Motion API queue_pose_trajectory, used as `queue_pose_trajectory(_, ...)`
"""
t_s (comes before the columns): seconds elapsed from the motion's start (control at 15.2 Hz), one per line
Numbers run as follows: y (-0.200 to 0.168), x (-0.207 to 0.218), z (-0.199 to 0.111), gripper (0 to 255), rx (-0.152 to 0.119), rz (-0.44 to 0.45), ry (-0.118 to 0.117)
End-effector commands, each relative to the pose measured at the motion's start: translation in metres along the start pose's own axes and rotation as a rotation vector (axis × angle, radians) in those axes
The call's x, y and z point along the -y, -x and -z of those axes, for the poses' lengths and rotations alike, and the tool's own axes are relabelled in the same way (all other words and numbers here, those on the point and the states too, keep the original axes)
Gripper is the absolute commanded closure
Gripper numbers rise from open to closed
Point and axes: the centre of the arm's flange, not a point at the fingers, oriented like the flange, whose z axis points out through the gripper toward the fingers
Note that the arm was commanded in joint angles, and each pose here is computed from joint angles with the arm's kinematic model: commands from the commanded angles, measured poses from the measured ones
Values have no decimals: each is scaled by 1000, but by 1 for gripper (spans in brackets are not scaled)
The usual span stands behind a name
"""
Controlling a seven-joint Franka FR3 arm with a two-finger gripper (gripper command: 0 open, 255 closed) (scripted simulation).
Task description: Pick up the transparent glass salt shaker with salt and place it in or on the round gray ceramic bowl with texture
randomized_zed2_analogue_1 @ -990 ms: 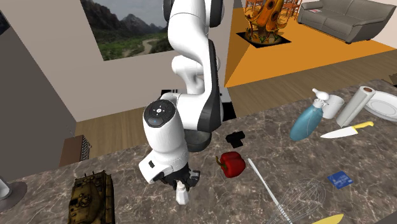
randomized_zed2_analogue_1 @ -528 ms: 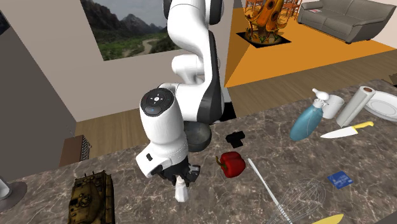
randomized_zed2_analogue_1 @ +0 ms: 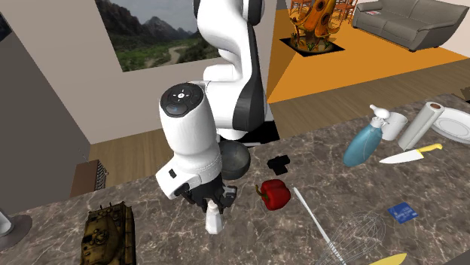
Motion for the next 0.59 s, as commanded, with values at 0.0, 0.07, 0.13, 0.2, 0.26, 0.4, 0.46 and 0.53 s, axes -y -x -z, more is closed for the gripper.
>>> queue_pose_trajectory(0.0,0,1,10,255,0,0,0)
queue_pose_trajectory(0.07,-1,1,15,255,0,0,0)
queue_pose_trajectory(0.13,-1,1,20,255,0,0,0)
queue_pose_trajectory(0.2,-1,2,26,255,0,0,0)
queue_pose_trajectory(0.26,-1,2,31,255,0,0,0)
queue_pose_trajectory(0.4,-1,3,41,255,0,0,0)
queue_pose_trajectory(0.46,-1,3,47,255,0,0,0)
queue_pose_trajectory(0.53,-1,4,52,255,0,0,0)
